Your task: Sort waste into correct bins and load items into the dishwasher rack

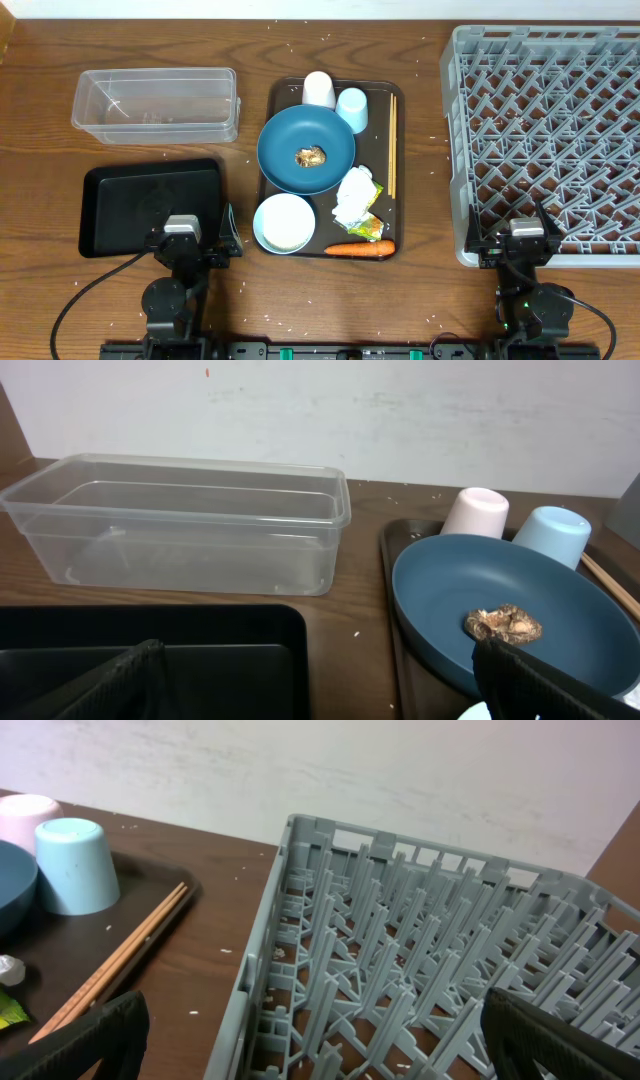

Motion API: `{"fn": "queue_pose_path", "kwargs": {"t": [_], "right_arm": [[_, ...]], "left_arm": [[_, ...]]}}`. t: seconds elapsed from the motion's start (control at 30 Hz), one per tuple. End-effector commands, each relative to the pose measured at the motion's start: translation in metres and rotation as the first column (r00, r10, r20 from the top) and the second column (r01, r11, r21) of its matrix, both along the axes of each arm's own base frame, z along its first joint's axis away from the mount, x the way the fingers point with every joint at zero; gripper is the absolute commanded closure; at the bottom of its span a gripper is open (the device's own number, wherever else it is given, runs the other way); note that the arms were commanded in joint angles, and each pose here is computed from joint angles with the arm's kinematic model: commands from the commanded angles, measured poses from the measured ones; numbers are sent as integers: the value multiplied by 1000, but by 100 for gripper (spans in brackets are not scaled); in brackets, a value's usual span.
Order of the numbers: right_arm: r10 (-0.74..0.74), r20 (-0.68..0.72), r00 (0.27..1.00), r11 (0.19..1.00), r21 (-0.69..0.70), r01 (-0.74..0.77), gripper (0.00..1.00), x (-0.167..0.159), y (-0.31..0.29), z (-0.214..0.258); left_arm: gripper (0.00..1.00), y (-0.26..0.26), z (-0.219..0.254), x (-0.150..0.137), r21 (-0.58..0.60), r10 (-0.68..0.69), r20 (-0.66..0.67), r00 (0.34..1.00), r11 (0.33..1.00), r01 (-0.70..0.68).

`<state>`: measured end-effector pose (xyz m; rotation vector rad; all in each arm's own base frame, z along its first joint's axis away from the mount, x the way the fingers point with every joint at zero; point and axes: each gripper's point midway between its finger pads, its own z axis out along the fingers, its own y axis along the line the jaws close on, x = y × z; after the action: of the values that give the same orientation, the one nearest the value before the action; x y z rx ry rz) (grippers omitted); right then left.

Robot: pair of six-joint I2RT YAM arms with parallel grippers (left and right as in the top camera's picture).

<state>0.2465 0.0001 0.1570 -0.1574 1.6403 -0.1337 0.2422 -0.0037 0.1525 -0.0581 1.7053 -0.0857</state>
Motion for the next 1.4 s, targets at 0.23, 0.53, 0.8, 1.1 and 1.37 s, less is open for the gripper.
{"fn": "queue_pose_path", "kwargs": {"t": [0.23, 0.53, 0.8, 1.1, 1.37], "right_arm": [[-19, 1, 1000, 1000, 4, 19, 1, 0, -4, 0], [-19, 1, 1000, 1000, 3, 19, 1, 0, -4, 0], [-19, 1, 1000, 1000, 4, 19, 1, 0, -4, 0], [-19, 1, 1000, 1000, 4, 19, 1, 0, -4, 0], [-19, 1, 1000, 1000, 4, 19, 1, 0, -4, 0]], "left_arm": [[2, -46, -9, -6, -327, -229, -22, 973, 922, 209], [2, -97, 12, -30, -651, -501, 33, 865, 646, 399], [2, -121, 85, -61, -527, -647, 210, 733, 557, 642], [2, -122, 118, -65, -558, -670, 13, 743, 612, 561], [2, -115, 126, -57, -578, -640, -332, 693, 719, 387]]}}
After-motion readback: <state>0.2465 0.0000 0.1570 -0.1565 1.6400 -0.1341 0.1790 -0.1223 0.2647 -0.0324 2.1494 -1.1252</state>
